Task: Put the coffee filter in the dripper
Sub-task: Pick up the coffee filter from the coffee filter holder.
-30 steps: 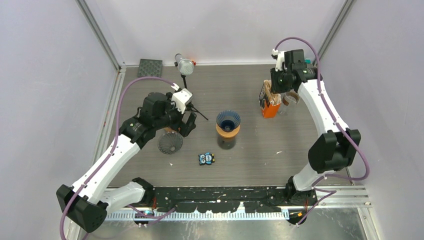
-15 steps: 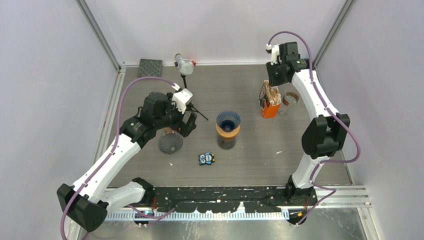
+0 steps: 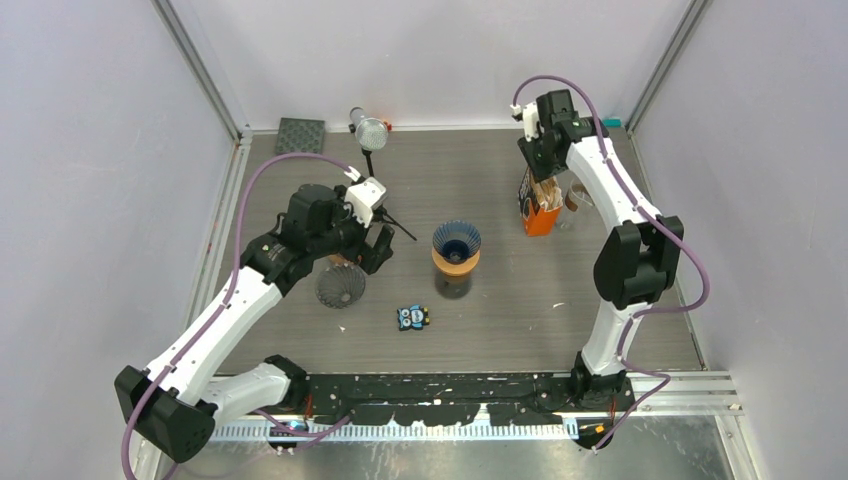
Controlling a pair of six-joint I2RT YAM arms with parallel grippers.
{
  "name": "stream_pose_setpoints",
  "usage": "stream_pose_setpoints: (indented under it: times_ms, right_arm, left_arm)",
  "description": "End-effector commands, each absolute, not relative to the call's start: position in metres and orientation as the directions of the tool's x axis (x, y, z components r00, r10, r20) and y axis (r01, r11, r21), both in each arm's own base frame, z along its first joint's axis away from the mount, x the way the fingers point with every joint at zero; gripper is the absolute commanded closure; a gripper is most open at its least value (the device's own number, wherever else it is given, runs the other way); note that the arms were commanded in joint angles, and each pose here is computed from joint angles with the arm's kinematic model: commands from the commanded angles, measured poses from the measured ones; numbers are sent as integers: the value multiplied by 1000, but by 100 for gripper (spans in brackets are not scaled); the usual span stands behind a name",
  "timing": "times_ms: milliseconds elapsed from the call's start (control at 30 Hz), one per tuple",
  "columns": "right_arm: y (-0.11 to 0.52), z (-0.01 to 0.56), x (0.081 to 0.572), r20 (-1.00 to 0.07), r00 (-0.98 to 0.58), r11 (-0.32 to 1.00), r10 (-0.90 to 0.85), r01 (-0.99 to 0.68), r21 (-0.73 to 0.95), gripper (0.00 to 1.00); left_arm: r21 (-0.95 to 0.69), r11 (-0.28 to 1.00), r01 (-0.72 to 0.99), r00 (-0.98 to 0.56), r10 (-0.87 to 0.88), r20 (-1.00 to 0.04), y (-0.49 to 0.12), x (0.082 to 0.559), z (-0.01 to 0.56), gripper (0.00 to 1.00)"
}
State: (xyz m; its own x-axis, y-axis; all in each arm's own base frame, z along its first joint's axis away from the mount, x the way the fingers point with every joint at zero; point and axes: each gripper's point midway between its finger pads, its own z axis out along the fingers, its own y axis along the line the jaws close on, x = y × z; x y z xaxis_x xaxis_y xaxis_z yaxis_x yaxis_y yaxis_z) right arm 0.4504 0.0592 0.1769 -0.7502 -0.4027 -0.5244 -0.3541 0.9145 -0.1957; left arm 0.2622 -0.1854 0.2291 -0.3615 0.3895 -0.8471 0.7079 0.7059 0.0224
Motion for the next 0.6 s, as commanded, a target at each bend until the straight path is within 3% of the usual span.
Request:
stream_pose_setpoints:
  times_ms: [0, 400, 567]
  right_arm:
    - [53, 191, 459, -530, -726, 899, -438, -344, -270, 68]
    - [49, 189, 463, -503, -726, 881, -469, -347, -321, 77]
    - [50, 191, 463, -508, -723, 882, -468, -348, -319, 87]
  left_arm:
    - [37, 692, 721, -326, 385, -863, -188, 264, 236, 0]
    - [39, 693, 720, -324, 386, -864, -188, 265, 236, 0]
    - [42, 694, 719, -322, 386, -864, -187, 265, 237, 0]
